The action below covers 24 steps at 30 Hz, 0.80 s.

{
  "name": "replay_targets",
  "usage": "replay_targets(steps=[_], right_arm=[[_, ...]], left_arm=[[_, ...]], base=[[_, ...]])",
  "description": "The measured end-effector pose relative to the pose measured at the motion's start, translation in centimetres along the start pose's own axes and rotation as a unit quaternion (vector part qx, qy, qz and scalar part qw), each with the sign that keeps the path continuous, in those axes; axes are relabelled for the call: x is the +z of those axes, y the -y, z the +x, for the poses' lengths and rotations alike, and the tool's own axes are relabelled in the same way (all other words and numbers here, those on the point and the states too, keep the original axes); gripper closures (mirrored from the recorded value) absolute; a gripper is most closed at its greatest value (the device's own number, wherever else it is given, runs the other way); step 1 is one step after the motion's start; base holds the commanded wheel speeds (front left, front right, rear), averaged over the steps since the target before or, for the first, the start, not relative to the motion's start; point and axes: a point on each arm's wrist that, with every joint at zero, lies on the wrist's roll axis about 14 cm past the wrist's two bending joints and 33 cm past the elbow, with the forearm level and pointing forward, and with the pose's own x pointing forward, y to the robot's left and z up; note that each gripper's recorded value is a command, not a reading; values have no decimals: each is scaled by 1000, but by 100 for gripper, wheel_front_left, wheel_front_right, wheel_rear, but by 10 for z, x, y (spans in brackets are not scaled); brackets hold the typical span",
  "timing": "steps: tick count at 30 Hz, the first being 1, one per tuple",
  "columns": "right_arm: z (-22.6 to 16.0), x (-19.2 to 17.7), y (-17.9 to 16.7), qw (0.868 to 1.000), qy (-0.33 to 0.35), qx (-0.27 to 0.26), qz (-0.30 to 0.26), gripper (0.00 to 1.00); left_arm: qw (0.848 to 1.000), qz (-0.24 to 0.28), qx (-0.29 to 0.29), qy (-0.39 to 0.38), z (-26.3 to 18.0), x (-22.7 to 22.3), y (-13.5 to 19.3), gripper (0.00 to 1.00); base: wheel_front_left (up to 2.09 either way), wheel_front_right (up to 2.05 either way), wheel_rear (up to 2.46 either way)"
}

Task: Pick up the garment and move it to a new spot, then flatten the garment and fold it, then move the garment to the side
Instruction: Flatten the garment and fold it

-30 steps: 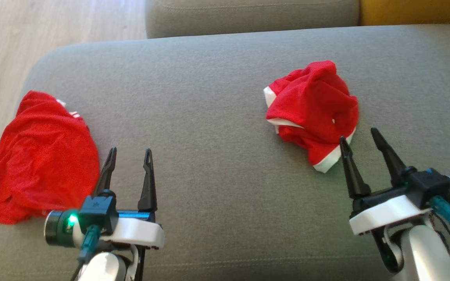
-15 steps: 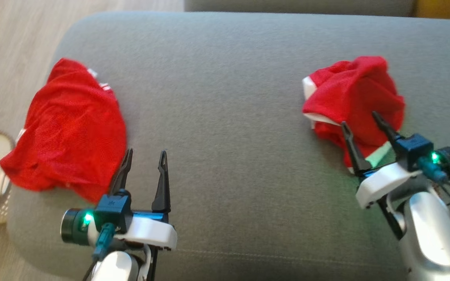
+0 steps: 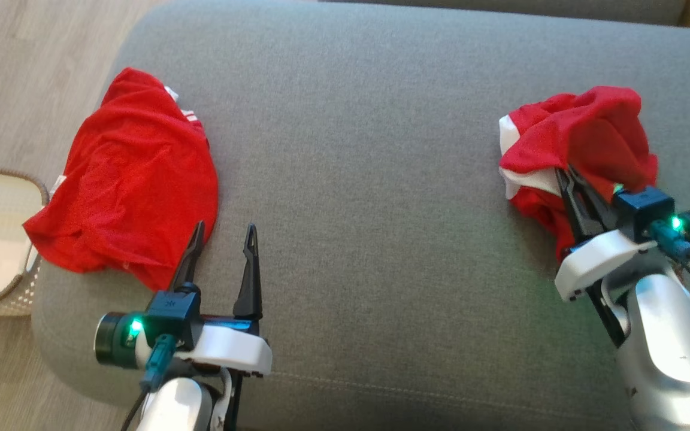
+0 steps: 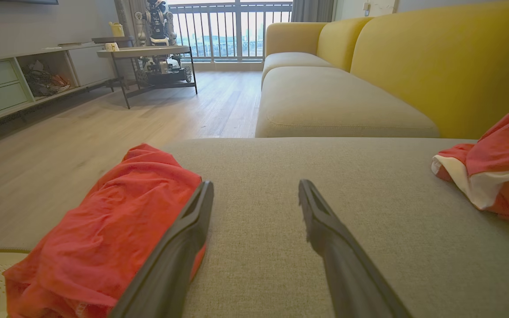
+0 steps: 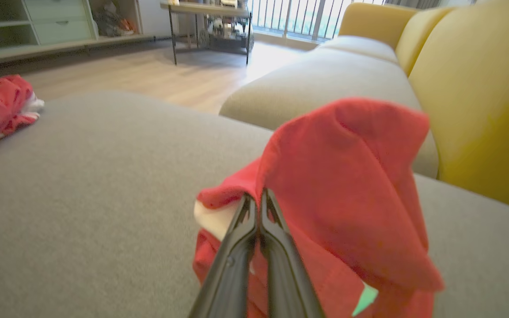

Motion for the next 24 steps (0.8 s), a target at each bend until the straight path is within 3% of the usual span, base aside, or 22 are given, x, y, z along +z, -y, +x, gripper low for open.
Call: replay_targets(steps=[6, 12, 18, 24], right_arm=[[-1, 60, -3, 996, 83, 4, -17, 100], [1, 158, -17, 980, 181, 33, -74, 100], [0, 282, 2, 945, 278, 19, -172, 100], [-3, 379, 44, 907, 333, -46, -254, 100]], left_arm=[[1000, -5, -4, 15, -3, 10, 1, 0], [1000, -12, -16, 23, -13, 14, 5, 0], [999, -27, -16, 38, -21, 24, 5, 0], [999, -37, 5, 32, -34, 20, -6, 0]], base=[[0, 0, 0], [0, 0, 0], [0, 0, 0], [0, 0, 0]])
